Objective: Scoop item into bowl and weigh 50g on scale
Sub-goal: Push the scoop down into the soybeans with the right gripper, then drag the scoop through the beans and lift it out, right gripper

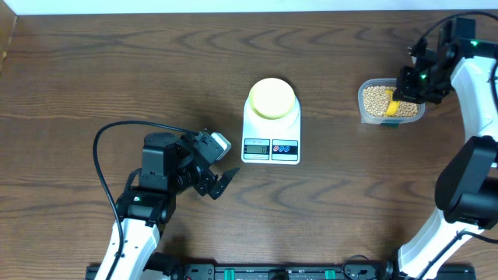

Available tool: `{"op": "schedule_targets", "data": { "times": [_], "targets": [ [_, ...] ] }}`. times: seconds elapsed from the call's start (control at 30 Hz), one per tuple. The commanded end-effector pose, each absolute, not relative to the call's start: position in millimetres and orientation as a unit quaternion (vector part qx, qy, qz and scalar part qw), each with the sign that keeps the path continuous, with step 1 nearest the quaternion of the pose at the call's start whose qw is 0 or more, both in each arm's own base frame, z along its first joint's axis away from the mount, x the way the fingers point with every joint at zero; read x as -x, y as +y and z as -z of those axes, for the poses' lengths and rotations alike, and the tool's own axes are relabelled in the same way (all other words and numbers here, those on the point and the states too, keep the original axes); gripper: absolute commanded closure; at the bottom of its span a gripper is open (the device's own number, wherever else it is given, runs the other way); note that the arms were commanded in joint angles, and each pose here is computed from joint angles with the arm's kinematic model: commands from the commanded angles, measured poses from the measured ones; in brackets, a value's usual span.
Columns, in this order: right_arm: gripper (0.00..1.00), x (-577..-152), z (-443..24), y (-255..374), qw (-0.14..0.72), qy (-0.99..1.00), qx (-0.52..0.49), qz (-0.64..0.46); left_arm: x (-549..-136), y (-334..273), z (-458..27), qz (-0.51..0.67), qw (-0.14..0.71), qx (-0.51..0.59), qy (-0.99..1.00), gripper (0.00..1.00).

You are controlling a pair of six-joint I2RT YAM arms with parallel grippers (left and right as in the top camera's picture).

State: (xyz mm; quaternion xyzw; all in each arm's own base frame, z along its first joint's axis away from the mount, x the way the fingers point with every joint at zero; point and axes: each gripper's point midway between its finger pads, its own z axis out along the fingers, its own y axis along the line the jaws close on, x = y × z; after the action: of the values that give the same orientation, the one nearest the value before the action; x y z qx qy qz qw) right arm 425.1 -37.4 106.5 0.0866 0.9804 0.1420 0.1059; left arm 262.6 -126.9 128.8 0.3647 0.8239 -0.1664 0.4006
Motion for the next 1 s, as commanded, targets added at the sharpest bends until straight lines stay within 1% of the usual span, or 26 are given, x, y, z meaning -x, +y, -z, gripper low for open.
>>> {"op": "schedule_targets", "data": {
  "times": [0.0, 0.13, 0.23, 0.47, 0.7, 0.97],
  "targets": [
    [0.99, -426, -94, -28, 0.093, 0.975, -0.073, -0.190, -266, -125, -134, 0.160, 0.408, -0.362, 0.823, 0.01],
    [0.99, -428, -85, -16, 0.083, 0.968, -0.067, -0.226, -266, -125, -134, 0.160, 0.408, -0.362, 0.823, 0.01],
    [0.99, -428, -85, -14, 0.082, 0.967, -0.067, -0.231, -266, -125, -134, 0.160, 0.408, -0.362, 0.823, 0.01],
    [0.99, -429, -97, -8, 0.091, 0.950, -0.077, -0.287, -266, -125, -134, 0.160, 0.408, -0.362, 0.823, 0.00],
    [0.99, -420, -98, -32, 0.085, 0.946, -0.108, -0.294, -266, -125, -134, 0.160, 0.408, -0.362, 0.823, 0.01],
    [0.99, -419, -109, -63, 0.113, 0.923, -0.150, -0.336, -266, -125, -134, 0.160, 0.408, -0.362, 0.823, 0.01]
  ]
}}
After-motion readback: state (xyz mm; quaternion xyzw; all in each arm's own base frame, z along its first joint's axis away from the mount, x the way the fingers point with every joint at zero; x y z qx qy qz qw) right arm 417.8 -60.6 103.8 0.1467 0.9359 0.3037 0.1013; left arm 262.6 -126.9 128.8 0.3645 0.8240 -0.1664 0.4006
